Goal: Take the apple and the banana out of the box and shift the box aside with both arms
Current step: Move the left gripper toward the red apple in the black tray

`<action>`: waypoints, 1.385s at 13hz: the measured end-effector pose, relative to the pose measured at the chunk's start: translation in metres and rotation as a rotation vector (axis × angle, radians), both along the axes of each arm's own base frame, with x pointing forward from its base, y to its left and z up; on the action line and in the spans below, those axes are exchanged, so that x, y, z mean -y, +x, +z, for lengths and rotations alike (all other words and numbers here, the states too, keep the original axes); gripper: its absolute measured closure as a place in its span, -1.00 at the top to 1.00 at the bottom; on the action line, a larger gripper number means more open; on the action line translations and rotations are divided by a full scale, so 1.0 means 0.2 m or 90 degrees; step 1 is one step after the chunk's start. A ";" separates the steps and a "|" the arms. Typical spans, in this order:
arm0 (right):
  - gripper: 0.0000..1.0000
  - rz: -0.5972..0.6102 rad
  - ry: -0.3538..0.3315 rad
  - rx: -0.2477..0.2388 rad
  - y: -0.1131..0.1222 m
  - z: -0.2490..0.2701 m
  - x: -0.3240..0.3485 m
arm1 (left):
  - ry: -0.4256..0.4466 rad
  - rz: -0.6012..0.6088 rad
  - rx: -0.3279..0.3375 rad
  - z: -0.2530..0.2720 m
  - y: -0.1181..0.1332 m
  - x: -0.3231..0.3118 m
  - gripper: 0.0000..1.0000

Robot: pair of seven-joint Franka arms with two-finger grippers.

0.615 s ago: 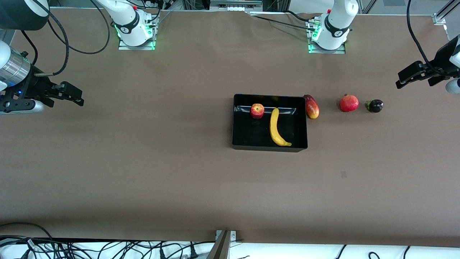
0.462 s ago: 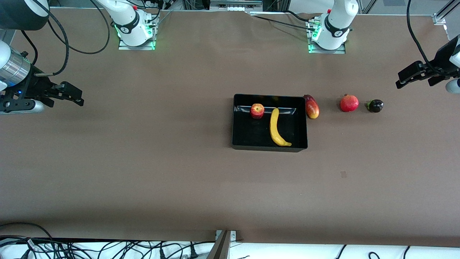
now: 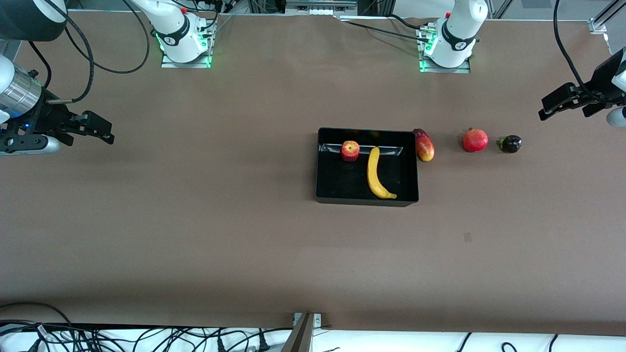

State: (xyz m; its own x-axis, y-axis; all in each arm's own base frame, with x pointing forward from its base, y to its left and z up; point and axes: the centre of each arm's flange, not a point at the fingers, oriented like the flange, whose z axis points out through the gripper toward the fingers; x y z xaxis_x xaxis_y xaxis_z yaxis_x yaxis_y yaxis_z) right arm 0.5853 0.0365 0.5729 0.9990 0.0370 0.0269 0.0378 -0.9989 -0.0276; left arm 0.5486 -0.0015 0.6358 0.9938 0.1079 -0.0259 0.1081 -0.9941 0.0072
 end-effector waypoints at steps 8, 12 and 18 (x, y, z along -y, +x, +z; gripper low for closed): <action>1.00 0.010 0.002 0.023 0.02 0.02 -0.05 | 0.000 0.001 0.000 0.00 0.00 0.00 1.00; 1.00 0.013 0.003 0.024 0.01 0.02 -0.06 | 0.001 0.032 -0.008 -0.03 0.01 0.05 1.00; 1.00 0.009 0.002 0.023 0.02 0.01 -0.05 | 0.007 0.233 -0.014 -0.39 0.15 0.57 1.00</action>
